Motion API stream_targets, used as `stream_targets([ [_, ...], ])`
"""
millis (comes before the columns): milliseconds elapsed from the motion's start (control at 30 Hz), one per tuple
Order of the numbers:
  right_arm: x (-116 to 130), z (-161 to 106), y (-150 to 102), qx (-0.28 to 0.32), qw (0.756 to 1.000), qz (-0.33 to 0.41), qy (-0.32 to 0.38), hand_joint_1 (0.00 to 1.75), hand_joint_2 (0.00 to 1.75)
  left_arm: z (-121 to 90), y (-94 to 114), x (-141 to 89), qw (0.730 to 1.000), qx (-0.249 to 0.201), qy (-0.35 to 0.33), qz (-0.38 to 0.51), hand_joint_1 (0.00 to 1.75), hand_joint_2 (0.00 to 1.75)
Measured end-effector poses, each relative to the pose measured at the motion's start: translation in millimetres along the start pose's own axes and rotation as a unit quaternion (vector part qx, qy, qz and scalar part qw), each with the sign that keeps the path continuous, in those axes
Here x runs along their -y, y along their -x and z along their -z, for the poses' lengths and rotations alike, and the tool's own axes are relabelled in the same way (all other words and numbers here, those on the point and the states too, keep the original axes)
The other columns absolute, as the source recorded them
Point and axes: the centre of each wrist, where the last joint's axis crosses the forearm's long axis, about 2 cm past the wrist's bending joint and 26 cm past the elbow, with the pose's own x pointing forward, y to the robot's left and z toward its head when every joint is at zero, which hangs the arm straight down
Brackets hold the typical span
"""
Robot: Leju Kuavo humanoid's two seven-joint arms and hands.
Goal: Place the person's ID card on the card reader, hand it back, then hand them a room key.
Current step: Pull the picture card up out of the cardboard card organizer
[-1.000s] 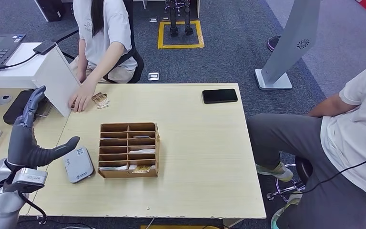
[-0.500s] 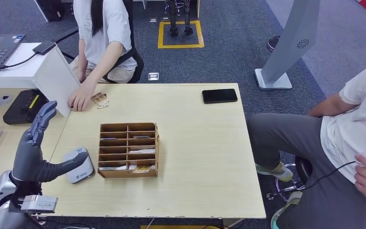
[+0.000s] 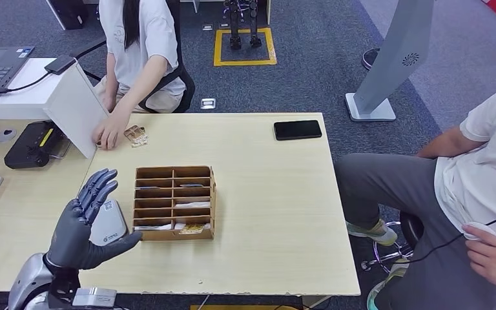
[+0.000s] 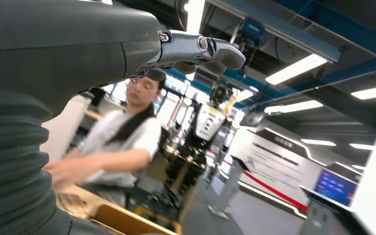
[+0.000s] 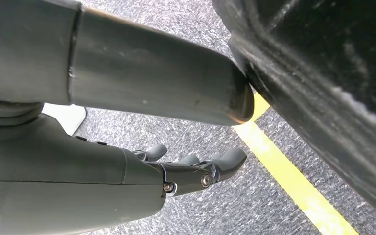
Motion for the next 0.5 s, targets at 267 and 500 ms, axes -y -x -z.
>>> stream_targets([
  [267,2,0,-1,0.001,1.0,0.001,-0.005,0.0,0.0,-24,6,10,0.998,-0.013,0.012,0.056,0.0,1.75],
  [500,4,0,0,0.0,1.0,0.001,-0.004,0.0,0.0,-41,16,7,0.994,-0.021,0.049,0.093,0.0,1.75],
])
